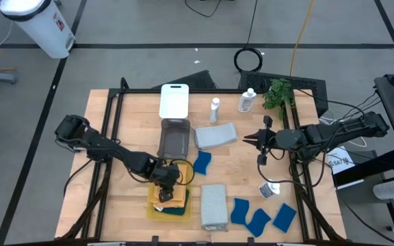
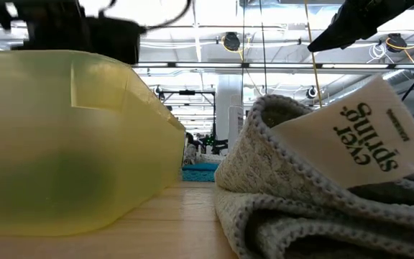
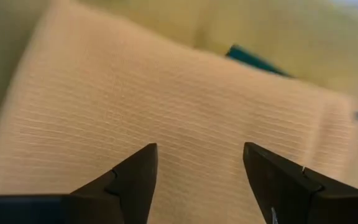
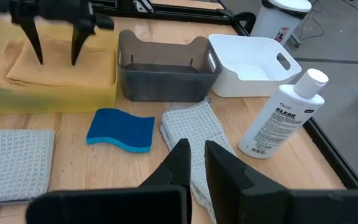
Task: Pick & Place Kitchen Items
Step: Put the yellow towel into the yellow bin, then put the gray towel into the yellow bin
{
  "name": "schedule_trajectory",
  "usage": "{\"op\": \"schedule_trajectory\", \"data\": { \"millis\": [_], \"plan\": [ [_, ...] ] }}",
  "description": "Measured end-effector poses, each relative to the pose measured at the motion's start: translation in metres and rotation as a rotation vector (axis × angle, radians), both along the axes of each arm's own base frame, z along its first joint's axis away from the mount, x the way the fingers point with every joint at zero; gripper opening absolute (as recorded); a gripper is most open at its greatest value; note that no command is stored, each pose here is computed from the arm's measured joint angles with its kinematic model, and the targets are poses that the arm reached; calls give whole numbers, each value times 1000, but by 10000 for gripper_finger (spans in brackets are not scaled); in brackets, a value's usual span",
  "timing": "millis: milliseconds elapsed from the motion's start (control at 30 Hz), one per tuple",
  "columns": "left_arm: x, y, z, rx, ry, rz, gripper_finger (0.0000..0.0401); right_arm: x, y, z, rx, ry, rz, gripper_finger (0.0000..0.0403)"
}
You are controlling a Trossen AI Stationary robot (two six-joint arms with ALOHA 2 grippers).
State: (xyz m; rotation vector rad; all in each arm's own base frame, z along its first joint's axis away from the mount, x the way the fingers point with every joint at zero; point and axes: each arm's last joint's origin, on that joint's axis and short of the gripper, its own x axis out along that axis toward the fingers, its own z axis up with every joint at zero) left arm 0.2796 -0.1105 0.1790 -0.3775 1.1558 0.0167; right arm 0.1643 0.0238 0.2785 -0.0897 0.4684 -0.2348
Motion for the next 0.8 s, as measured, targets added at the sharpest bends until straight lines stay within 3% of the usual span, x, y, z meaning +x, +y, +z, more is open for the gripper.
{"op": "schedule_trajectory", "data": {
  "millis": [333,467,600,700,800],
  "plan": [
    [-32,10,77,101,-341,-83,244,0,0,0,0,0,0,18],
    [-47,21,105,46,-452,-37,244,0,0,0,-1,-1,0,18],
    [-67,27,121,198,-539,-179,244,0,0,0,-1,-3,1,18],
    [-81,33,129,315,-679,-249,244,0,0,0,-2,-2,1,18],
    [-92,44,121,364,-771,-296,244,0,0,0,-3,-2,1,18]
  ]
}}
